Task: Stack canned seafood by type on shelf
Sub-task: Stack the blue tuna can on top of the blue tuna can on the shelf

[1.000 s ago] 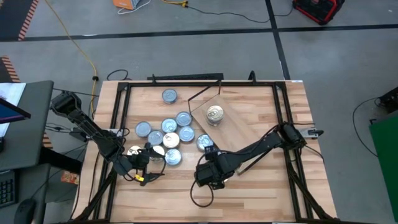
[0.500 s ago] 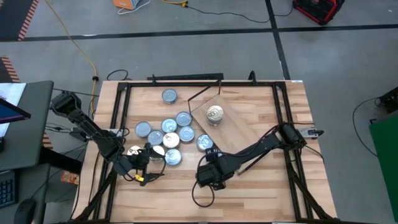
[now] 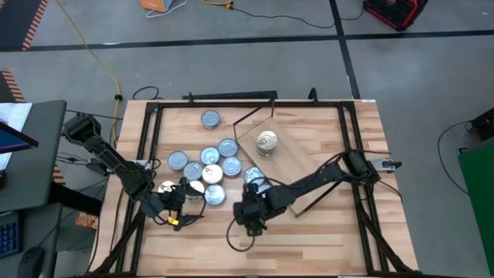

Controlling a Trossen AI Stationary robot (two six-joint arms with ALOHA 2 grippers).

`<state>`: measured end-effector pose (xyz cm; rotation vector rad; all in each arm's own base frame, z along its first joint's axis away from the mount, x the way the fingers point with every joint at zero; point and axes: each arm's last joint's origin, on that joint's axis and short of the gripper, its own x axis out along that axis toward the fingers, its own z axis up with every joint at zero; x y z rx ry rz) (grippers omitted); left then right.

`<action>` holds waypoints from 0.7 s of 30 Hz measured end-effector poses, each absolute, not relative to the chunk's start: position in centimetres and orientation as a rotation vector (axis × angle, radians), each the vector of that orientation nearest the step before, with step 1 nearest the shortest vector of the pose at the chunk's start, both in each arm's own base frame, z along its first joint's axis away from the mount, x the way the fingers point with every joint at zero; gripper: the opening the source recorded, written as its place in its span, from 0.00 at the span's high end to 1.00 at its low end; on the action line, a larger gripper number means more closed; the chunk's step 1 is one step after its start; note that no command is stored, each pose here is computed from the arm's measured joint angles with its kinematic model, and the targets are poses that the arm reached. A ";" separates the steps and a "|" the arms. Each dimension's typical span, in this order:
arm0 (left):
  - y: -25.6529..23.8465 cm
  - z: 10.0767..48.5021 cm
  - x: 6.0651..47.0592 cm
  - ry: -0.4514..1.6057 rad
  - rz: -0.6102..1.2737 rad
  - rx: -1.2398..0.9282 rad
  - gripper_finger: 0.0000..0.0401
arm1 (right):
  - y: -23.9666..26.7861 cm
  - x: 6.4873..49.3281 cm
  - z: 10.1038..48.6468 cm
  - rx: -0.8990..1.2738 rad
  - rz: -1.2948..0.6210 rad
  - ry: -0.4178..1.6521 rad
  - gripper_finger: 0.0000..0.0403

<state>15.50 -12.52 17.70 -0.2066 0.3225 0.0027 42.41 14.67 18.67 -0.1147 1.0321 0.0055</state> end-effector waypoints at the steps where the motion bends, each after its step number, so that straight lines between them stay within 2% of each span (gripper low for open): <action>1: -12.5 17.7 15.5 0.322 0.003 -0.207 0.06 | 14.3 42.8 18.8 -0.104 -0.028 1.000 0.25; 4: -12.5 17.7 15.5 0.322 0.003 -0.207 0.06 | 12.8 43.7 19.2 -0.062 -0.153 0.919 0.25; 11: -12.5 17.7 15.5 0.321 0.003 -0.201 0.06 | 11.7 42.7 21.1 -0.035 -0.025 1.140 0.25; 14: -12.5 17.7 15.5 0.319 0.008 -0.196 0.06 | 12.1 42.0 20.6 -0.047 -0.015 1.220 0.25; 21: -12.5 17.7 15.5 0.317 0.007 -0.199 0.06 | 12.1 41.7 19.9 -0.051 -0.047 1.241 0.30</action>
